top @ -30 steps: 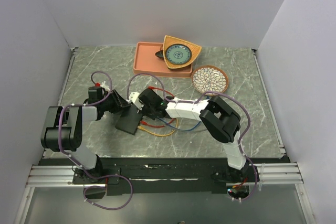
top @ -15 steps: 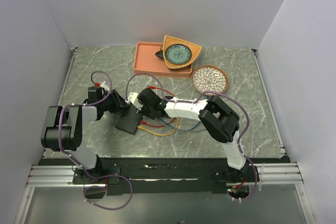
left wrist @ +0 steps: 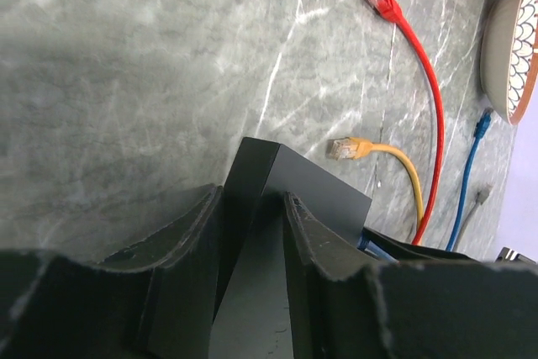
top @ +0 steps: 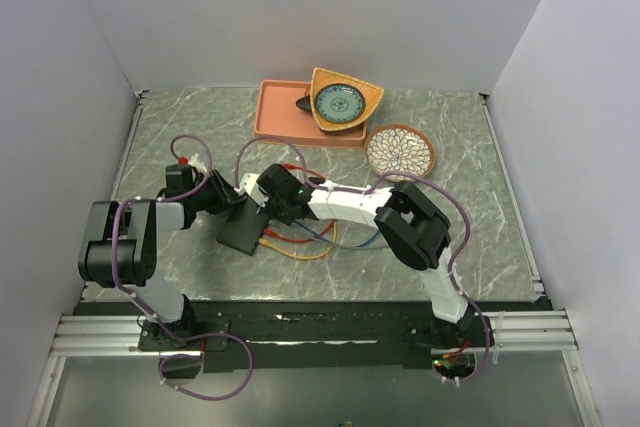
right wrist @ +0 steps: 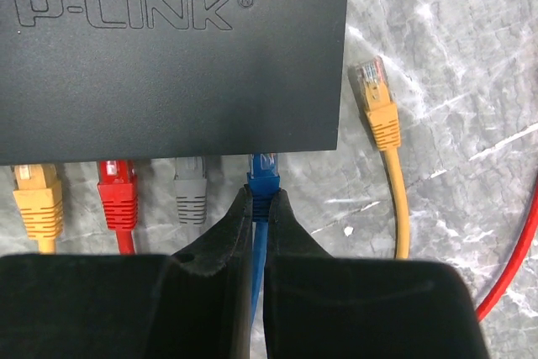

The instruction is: Insert the plug into the switch port

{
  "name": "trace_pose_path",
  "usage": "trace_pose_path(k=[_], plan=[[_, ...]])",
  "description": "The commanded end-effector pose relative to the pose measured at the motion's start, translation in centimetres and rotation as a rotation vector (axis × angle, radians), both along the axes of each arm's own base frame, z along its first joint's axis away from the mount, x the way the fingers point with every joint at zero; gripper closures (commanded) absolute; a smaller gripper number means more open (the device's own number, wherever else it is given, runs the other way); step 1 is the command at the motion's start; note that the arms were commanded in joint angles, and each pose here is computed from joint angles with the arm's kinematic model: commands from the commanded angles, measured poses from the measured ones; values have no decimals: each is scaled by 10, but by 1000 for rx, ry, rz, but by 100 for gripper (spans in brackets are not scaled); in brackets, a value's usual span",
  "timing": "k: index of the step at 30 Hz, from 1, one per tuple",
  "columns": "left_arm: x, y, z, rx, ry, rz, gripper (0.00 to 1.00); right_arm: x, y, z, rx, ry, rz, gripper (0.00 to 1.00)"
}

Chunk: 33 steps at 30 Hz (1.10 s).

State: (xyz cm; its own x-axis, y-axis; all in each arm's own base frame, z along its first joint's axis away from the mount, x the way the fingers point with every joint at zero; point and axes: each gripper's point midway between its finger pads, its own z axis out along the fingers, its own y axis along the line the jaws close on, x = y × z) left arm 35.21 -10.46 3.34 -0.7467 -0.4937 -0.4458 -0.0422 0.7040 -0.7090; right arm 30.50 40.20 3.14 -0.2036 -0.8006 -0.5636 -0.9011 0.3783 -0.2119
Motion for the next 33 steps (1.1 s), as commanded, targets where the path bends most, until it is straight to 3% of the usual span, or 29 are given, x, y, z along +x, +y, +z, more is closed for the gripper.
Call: trace_pose_path(k=[1, 19, 30, 32, 33], plan=[[-18, -28, 12, -110, 3, -120, 67, 18, 81, 70, 312, -87, 69, 100], [-36, -46, 17, -146, 4, -165, 79, 38, 110, 87, 373, -115, 73, 100], [-32, -36, 14, -75, 18, -109, 78, 39, 94, 82, 333, -111, 34, 100], [-27, -30, 14, -43, 20, -77, 78, 37, 85, 79, 307, -103, 7, 85], [-24, -25, 13, -35, 26, -55, 74, 35, 78, 73, 286, -94, 0, 81]])
